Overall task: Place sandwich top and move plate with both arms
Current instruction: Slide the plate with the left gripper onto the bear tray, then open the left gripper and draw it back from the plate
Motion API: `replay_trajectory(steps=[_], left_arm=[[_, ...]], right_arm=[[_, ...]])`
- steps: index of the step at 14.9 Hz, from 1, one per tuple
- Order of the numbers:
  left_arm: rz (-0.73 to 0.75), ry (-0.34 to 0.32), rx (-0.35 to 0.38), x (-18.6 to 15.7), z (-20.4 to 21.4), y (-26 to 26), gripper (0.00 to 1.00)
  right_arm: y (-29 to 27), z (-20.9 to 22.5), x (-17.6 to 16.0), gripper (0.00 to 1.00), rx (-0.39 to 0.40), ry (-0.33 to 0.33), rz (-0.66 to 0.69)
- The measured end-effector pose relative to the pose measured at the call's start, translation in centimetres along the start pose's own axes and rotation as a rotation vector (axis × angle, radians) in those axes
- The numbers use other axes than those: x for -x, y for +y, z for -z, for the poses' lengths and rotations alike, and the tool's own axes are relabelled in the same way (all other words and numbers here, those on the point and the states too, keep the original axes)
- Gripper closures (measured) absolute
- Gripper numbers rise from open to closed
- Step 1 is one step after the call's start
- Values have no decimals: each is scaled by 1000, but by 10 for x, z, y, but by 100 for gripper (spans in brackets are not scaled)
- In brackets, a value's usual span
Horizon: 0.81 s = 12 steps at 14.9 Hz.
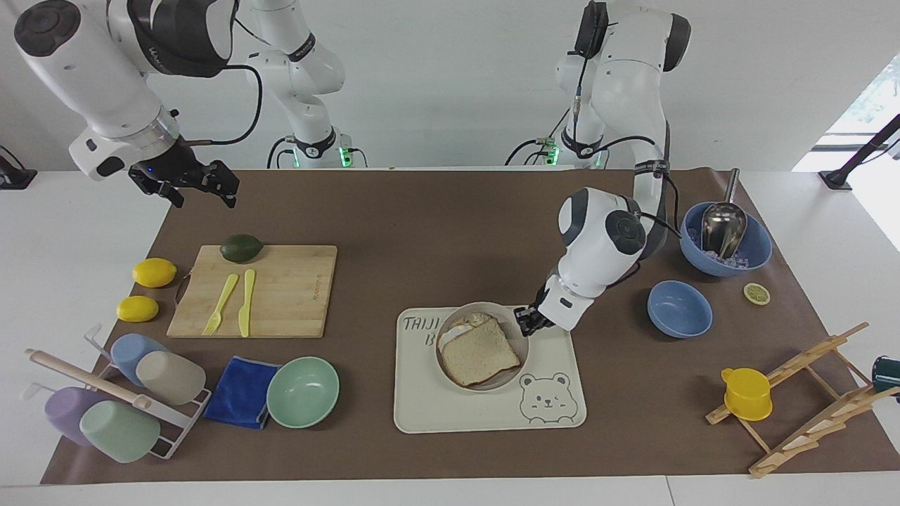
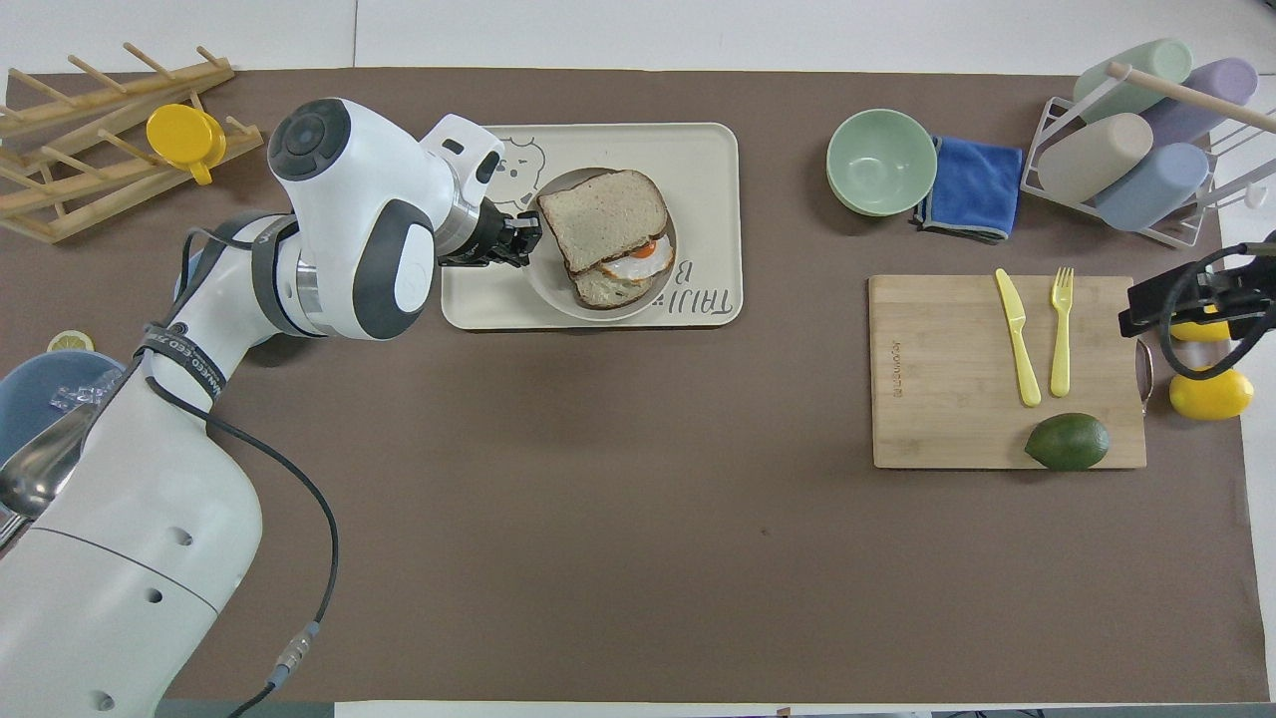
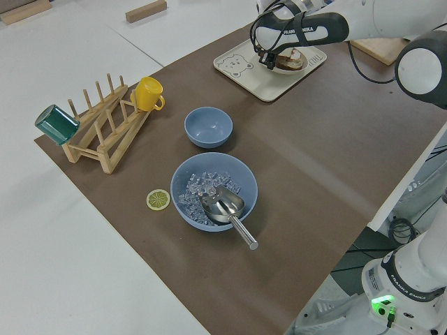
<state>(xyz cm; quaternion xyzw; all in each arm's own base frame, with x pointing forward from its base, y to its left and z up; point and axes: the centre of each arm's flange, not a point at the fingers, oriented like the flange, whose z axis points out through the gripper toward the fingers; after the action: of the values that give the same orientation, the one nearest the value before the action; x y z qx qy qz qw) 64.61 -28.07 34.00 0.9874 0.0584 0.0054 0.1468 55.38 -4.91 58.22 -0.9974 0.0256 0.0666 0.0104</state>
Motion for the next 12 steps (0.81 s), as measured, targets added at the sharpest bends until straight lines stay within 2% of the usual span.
replay_trajectory(steps=[7,8,12], left_arm=[[-24,32,12,2,-9,3,96],[-30,37,14,1,-8,3,90],[-33,52,16,-3,-5,0,50]], right_arm=[[0,0,0,0,0,0,0],[0,0,0,0,0,0,0],[0,0,0,0,0,0,0]])
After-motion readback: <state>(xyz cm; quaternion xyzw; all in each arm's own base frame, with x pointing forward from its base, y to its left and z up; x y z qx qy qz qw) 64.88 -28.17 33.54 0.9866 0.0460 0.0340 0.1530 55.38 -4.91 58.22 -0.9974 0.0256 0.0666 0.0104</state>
